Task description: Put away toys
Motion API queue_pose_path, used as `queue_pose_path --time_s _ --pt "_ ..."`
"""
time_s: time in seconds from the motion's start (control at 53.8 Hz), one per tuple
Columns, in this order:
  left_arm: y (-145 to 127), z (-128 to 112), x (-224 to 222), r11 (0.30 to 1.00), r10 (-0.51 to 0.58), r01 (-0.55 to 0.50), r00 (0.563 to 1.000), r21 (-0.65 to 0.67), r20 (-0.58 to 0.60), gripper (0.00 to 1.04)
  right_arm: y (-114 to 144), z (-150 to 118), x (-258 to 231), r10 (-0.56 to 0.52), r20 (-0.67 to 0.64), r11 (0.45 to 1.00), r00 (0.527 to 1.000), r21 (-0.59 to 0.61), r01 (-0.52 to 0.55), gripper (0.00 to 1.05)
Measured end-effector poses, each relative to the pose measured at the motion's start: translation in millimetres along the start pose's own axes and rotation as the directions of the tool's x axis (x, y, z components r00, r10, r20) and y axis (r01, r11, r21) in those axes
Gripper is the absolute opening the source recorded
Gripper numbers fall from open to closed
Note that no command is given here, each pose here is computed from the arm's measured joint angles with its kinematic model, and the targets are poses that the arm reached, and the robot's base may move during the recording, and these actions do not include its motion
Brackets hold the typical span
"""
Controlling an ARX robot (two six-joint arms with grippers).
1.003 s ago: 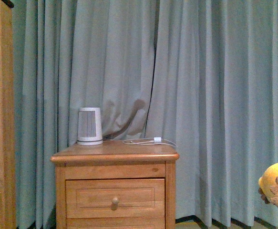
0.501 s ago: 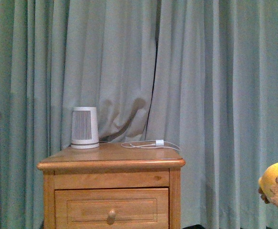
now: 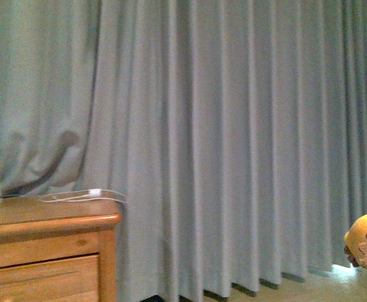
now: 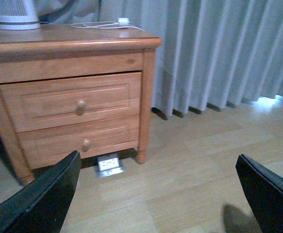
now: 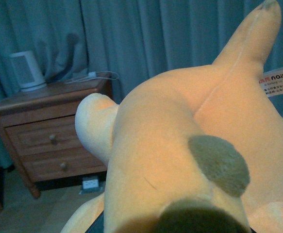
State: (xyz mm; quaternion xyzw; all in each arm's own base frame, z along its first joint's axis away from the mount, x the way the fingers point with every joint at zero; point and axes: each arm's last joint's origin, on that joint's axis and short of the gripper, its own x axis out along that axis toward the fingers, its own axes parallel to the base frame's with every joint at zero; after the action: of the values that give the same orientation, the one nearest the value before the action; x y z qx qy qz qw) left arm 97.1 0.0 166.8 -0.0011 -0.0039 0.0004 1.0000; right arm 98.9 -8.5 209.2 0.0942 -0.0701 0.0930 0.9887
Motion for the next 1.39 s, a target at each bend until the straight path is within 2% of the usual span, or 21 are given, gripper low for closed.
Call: queue_pose_path --time_s 1.393 --pt "-0.3 -0.1 0.0 1.0 -0.007 0.007 1.0 0.001 -0.001 0.99 -0.5 -0.4 -0.2 -0.01 0.002 1.0 1.0 0.0 0.01 0.18"
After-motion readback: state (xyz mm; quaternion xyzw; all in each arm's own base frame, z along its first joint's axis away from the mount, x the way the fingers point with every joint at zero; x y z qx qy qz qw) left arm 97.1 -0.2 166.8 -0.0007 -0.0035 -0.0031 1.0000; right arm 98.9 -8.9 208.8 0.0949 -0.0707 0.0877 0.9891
